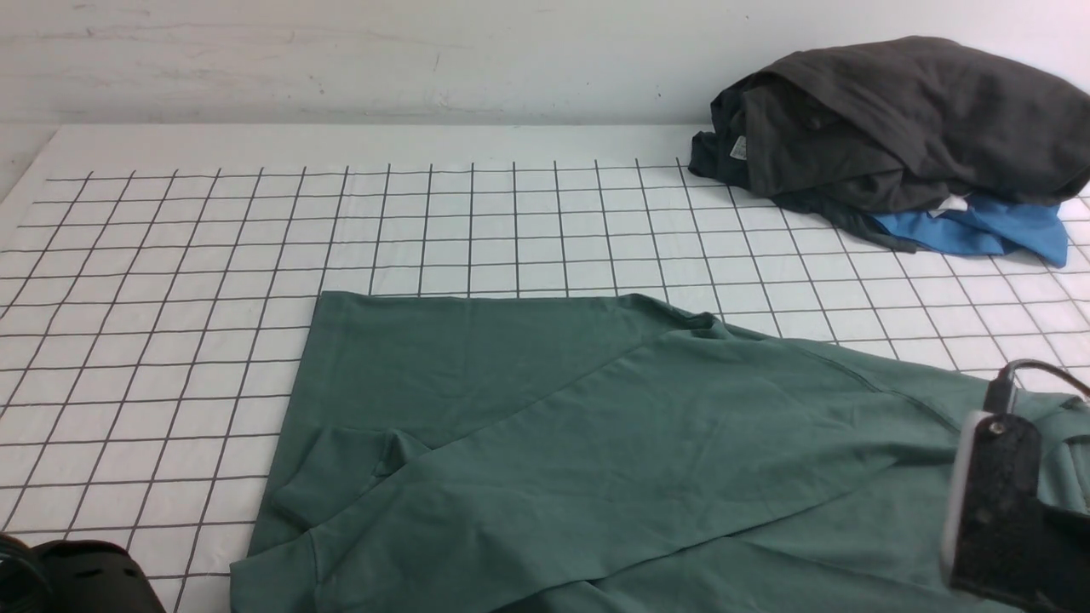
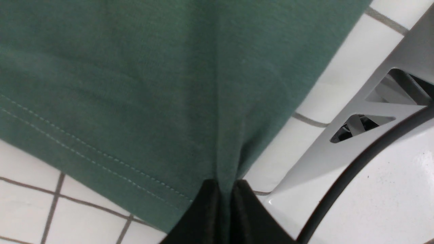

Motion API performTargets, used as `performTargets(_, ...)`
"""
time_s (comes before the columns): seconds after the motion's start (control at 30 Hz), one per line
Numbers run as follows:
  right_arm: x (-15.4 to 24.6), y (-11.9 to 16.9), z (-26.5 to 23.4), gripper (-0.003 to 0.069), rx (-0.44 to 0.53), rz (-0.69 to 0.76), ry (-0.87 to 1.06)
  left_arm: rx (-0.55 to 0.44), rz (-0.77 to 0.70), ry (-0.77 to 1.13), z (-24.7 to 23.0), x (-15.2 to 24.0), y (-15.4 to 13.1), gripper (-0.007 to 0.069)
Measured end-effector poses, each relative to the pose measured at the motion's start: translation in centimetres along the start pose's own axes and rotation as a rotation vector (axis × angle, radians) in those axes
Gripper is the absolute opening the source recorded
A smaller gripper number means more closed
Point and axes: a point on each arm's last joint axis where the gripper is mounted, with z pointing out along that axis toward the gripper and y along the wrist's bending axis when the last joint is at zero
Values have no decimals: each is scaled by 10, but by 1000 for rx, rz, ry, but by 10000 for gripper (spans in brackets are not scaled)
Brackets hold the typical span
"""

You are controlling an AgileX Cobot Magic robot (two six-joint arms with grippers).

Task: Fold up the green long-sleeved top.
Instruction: Use both arms simultaneously to clamp the lower edge of the clothing fabric

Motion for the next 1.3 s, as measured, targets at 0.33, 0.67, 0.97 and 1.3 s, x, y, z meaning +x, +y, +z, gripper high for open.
performTargets(0.33, 30, 2, 42, 572, 70, -80, 136, -1, 2, 0, 0, 0, 0, 13)
performTargets(0.67, 53, 3, 81, 572, 199, -232, 128, -1, 3, 0, 0, 0, 0, 13)
performTargets(0.97, 42, -6, 100, 523, 199, -315, 162, 0, 2, 0, 0, 0, 0, 13)
performTargets(1.3, 28, -14, 95, 209, 203, -305, 164, 0, 2, 0, 0, 0, 0, 13)
